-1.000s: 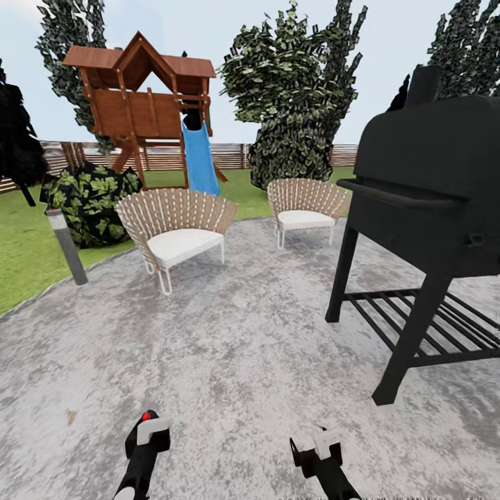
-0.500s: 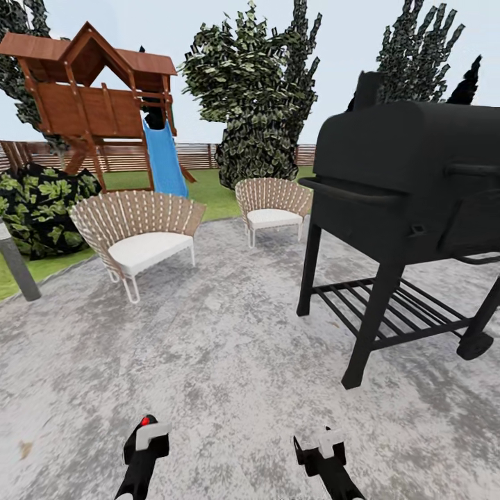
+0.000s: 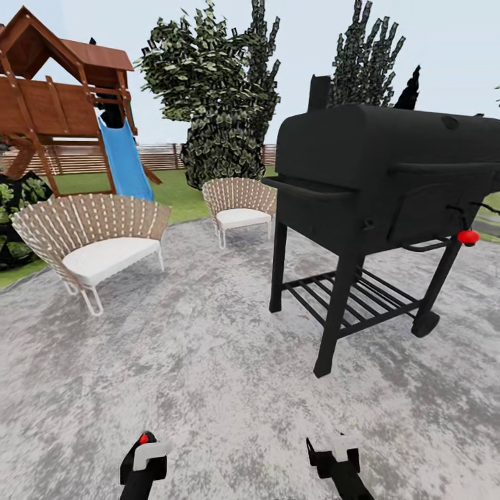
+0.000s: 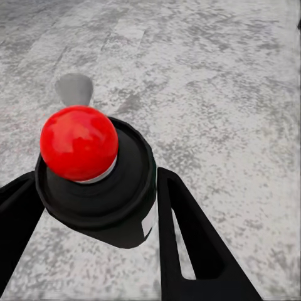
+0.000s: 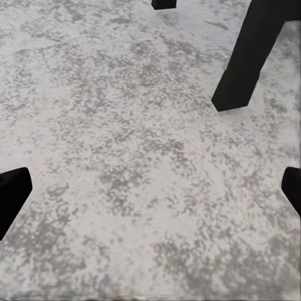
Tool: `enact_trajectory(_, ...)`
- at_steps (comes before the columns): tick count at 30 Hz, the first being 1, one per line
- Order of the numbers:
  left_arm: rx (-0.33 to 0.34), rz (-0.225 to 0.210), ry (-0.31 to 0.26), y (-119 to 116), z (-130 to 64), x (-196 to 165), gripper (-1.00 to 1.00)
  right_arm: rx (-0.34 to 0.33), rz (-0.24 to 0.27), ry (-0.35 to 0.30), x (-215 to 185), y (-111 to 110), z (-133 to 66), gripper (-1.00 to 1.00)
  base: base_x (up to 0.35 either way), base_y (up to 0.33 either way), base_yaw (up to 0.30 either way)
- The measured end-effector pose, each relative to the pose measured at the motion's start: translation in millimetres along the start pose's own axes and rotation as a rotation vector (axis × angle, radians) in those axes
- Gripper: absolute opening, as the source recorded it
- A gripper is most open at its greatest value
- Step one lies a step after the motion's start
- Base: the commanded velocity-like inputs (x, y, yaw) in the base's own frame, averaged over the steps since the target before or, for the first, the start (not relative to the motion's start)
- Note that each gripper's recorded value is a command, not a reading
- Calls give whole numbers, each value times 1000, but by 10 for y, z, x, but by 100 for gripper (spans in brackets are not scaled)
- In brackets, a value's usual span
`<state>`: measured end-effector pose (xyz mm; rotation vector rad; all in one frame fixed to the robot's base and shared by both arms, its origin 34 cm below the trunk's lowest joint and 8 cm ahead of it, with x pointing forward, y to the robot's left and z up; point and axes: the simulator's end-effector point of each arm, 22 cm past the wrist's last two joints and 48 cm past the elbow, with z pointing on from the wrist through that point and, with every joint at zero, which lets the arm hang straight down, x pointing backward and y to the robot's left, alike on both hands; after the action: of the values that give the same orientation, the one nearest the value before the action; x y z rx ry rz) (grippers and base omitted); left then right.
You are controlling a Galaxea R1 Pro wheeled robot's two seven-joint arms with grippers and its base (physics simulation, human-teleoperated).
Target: In the garden, pick up the pesticide atomizer on the floor and spray pesticide onto both trees until each tree trunk is fully covered.
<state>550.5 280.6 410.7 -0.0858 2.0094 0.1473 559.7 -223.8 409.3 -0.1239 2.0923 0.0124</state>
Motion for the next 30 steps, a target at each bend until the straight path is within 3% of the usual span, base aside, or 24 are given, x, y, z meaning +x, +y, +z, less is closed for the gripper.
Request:
enact_trajectory(7, 2, 3, 15, -4, -51, 89, -100, 27, -30, 56, 276, -341, -67, 100, 0, 0, -300)
enact_trajectory(10, 1, 3, 18, -2, -57, 104, -100, 38, -16, 61, 303, -399, -77, 100, 0, 0, -300)
enact_trajectory(18, -1, 1, 23, 9, -60, 120, -100, 38, 16, 98, 482, -376, -122, 100, 0, 0, -300)
enact_trajectory(30, -5, -2, 31, 24, -71, 157, -100, 35, 20, 111, 545, -356, -139, 100, 0, 0, -300)
